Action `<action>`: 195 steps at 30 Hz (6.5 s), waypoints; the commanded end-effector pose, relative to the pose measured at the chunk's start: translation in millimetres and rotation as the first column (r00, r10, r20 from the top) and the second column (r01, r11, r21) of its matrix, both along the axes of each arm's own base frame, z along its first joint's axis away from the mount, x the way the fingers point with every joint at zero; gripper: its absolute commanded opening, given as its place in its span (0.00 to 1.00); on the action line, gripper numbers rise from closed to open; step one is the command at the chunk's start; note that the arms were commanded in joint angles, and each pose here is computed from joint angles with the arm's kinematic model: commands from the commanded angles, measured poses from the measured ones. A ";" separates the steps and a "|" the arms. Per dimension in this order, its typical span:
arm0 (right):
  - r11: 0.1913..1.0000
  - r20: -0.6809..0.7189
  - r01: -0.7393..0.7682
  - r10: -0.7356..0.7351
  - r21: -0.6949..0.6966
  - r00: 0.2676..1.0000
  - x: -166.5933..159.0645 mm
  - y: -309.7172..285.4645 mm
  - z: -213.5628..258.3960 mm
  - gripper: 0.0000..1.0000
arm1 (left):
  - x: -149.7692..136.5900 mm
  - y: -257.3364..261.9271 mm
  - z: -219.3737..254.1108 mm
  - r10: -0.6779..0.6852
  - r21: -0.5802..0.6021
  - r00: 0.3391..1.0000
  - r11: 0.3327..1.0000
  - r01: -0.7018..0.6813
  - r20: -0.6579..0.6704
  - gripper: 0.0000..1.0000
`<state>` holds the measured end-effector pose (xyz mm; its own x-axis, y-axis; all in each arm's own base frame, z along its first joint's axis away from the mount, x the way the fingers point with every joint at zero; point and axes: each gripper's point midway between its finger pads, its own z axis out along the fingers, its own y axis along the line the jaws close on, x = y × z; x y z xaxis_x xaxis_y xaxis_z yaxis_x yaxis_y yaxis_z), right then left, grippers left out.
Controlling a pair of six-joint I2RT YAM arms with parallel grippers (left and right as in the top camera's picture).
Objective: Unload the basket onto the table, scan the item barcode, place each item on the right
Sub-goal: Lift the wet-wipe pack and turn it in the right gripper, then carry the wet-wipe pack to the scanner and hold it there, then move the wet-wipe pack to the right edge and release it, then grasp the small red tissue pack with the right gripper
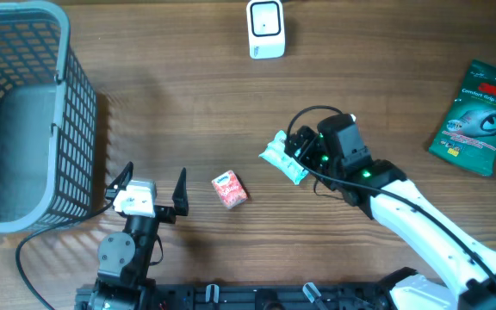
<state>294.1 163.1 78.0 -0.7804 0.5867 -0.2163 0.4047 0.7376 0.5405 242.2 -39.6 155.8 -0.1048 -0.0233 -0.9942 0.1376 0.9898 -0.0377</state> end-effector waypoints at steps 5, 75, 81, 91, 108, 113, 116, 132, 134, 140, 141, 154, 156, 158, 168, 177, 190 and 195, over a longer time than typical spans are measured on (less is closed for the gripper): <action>0.971 -0.223 0.234 -0.217 0.053 0.950 -52.1 -21.0 -72.4 1.00 | 0.1 0.2 -0.9 0.003 -0.005 1.000 1.000 -0.003 0.000 1.00; 0.515 0.403 0.077 0.561 -0.854 0.723 183.5 -19.3 107.3 0.05 | 0.1 0.2 -0.9 0.003 -0.005 1.000 1.000 -0.003 0.000 1.00; 0.228 0.353 0.270 0.639 -0.936 0.683 219.9 -16.6 104.1 0.05 | 0.1 0.2 -0.9 0.003 -0.005 1.000 1.000 -0.003 0.000 1.00; -0.078 0.112 0.275 0.782 -0.958 0.613 273.1 27.4 103.3 0.05 | 0.1 0.2 -0.9 0.003 -0.005 1.000 1.000 -0.003 0.000 1.00; -0.643 -0.290 0.277 0.631 -0.714 0.719 283.3 24.2 99.4 0.05 | 0.1 0.2 -0.9 0.003 -0.005 1.000 1.000 -0.003 0.000 1.00; -0.561 -0.089 0.136 0.355 -0.817 0.930 274.9 -108.6 157.0 0.04 | 0.1 0.2 -0.9 0.003 -0.005 1.000 1.000 -0.003 0.000 1.00; -0.408 0.063 0.037 -0.051 -0.912 0.997 237.4 -232.2 135.7 0.04 | 0.2 0.2 -0.9 0.004 -0.005 1.000 1.000 -0.004 0.000 1.00; 0.709 -0.013 -0.062 0.075 -0.702 0.997 207.1 -250.5 17.1 1.00 | 0.1 0.2 -0.9 0.003 -0.005 1.000 1.000 -0.003 0.000 1.00; 0.892 0.138 -0.153 0.231 -0.426 0.963 202.0 -181.1 82.7 0.99 | 0.1 0.2 -0.9 0.003 -0.005 1.000 1.000 -0.003 0.000 1.00; 0.779 0.170 -0.597 0.572 0.192 0.802 93.7 -2.7 126.0 1.00 | 0.1 0.2 -0.9 0.003 -0.005 1.000 1.000 -0.003 0.000 1.00; 0.756 0.104 -0.608 0.603 0.242 0.791 73.7 22.8 110.4 1.00 | 0.1 0.2 -0.9 0.003 -0.005 1.000 1.000 -0.003 0.000 1.00; 0.968 -0.605 -0.084 0.214 0.236 0.767 -102.7 164.3 -28.4 0.93 | 0.1 0.2 -0.9 0.003 -0.005 1.000 1.000 -0.003 0.000 1.00; 0.987 -0.634 0.073 0.033 0.141 0.773 -99.5 155.1 -43.3 0.91 | 0.1 0.2 -0.9 0.003 -0.005 1.000 1.000 -0.003 0.000 1.00; 0.983 -0.612 0.164 -0.083 0.078 0.787 -90.2 144.0 -53.9 0.85 | 0.2 0.2 -0.9 0.004 -0.005 1.000 1.000 -0.004 0.000 1.00; 0.970 -0.528 0.232 -0.161 0.072 0.834 -68.0 141.3 -58.3 0.71 | 0.1 0.2 -0.9 0.003 -0.005 1.000 1.000 -0.003 0.000 1.00; 0.972 -0.507 0.221 -0.149 0.084 0.849 -69.1 148.8 -56.8 0.67 | 0.1 0.2 -0.9 0.003 -0.005 1.000 1.000 -0.003 0.000 1.00; 0.975 -0.512 0.217 -0.163 0.048 0.843 -74.8 152.8 -75.8 0.52 | 0.2 0.2 -0.9 0.004 -0.005 1.000 1.000 -0.004 0.000 1.00; 0.988 -0.500 0.152 -0.114 0.035 0.859 -74.7 153.8 -89.0 0.10 | 0.1 0.2 -0.9 0.003 -0.005 1.000 1.000 -0.003 0.000 1.00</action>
